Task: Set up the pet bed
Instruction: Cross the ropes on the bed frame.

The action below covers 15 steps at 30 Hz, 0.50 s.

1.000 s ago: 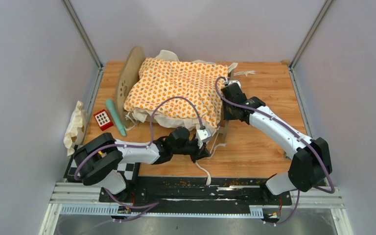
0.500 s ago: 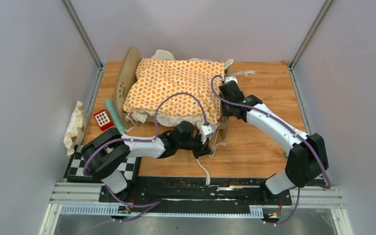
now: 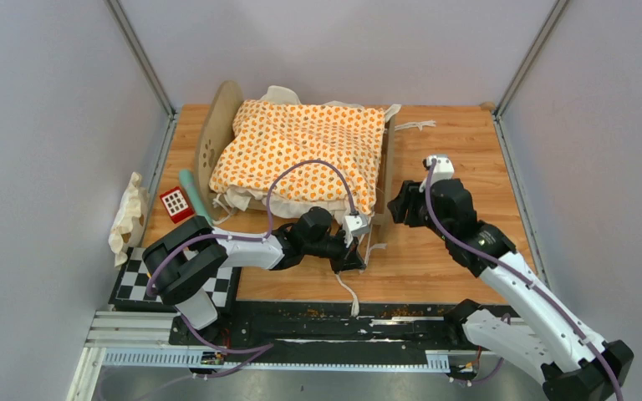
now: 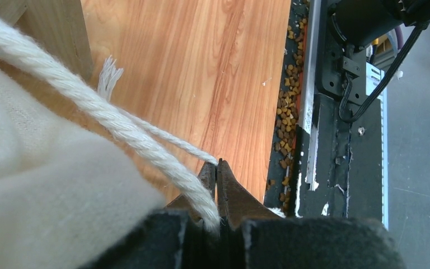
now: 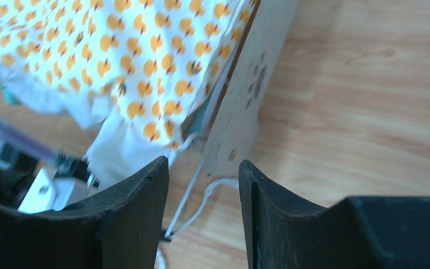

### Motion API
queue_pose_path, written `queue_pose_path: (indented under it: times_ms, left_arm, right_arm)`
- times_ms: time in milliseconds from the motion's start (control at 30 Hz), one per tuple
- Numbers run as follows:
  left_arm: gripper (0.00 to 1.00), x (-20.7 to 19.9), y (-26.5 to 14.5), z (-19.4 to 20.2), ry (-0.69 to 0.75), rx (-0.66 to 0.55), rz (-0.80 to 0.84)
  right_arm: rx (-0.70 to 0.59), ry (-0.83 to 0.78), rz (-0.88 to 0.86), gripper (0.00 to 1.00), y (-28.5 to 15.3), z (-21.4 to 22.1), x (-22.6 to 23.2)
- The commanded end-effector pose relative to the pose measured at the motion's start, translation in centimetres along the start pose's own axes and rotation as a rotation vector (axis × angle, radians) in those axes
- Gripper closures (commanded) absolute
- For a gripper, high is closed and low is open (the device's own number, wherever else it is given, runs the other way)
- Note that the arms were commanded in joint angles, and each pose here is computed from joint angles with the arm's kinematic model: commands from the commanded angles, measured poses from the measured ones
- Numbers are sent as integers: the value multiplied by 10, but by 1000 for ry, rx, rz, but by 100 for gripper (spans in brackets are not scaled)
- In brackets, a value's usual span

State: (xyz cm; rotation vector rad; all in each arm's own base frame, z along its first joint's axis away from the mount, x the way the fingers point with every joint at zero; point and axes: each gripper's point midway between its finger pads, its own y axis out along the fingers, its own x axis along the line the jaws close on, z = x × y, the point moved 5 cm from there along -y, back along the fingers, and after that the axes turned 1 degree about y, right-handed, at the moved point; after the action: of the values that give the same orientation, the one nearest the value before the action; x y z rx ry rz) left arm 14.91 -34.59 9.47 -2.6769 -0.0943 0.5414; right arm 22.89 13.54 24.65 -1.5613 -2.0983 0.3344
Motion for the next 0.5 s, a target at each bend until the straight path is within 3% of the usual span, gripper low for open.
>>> queue_pose_path:
  times_ms: [0,467]
  left_arm:
    - [100,-15,-2,-6,-1,-5,74]
    - [100,-18,-3,-5,-8,-1,88]
  right_arm:
    - [128,200,-223,51,-8,53,24]
    - [249,486,-323,48,24,127,40]
